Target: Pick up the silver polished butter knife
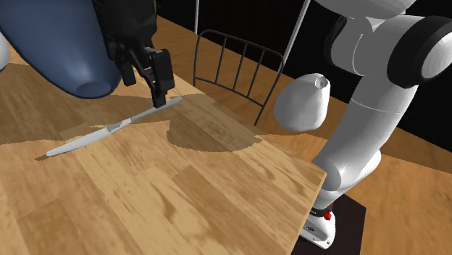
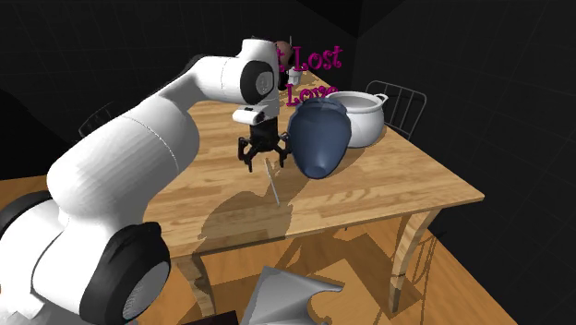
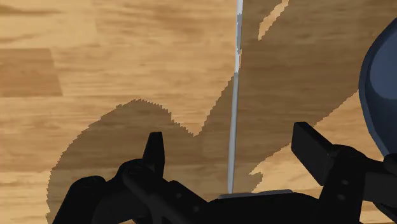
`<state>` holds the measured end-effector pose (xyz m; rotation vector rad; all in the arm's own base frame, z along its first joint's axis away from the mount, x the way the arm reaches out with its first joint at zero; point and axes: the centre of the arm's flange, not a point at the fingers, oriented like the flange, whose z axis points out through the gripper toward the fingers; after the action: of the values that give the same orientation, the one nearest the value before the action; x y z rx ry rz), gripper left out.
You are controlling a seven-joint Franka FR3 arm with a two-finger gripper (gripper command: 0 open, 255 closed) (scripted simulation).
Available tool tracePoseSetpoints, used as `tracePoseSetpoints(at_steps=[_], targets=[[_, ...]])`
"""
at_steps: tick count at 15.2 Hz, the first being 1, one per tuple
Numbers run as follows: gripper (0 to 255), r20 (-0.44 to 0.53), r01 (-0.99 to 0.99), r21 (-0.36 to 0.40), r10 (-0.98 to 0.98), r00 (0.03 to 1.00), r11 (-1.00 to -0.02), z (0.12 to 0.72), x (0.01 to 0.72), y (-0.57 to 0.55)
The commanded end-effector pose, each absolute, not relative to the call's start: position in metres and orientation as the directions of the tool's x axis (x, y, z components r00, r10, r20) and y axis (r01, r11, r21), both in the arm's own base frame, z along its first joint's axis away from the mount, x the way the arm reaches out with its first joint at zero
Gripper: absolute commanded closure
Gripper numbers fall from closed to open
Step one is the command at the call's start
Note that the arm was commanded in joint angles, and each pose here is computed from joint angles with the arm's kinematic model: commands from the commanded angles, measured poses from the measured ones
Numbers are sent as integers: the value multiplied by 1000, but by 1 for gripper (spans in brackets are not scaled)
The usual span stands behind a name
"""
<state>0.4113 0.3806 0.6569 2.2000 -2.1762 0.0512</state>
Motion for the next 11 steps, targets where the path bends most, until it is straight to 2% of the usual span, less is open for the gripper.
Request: tracePoseSetpoints(at_steps=[1, 9, 10, 11], targets=[[0, 52, -1000, 3, -998, -24, 24, 649, 426, 382], [0, 52, -1000, 3, -998, -24, 24, 614, 426, 382], [255, 52, -1000, 3, -998, -23, 23, 614, 428, 383], [255, 52, -1000, 3, -998, -23, 24, 614, 427, 384]])
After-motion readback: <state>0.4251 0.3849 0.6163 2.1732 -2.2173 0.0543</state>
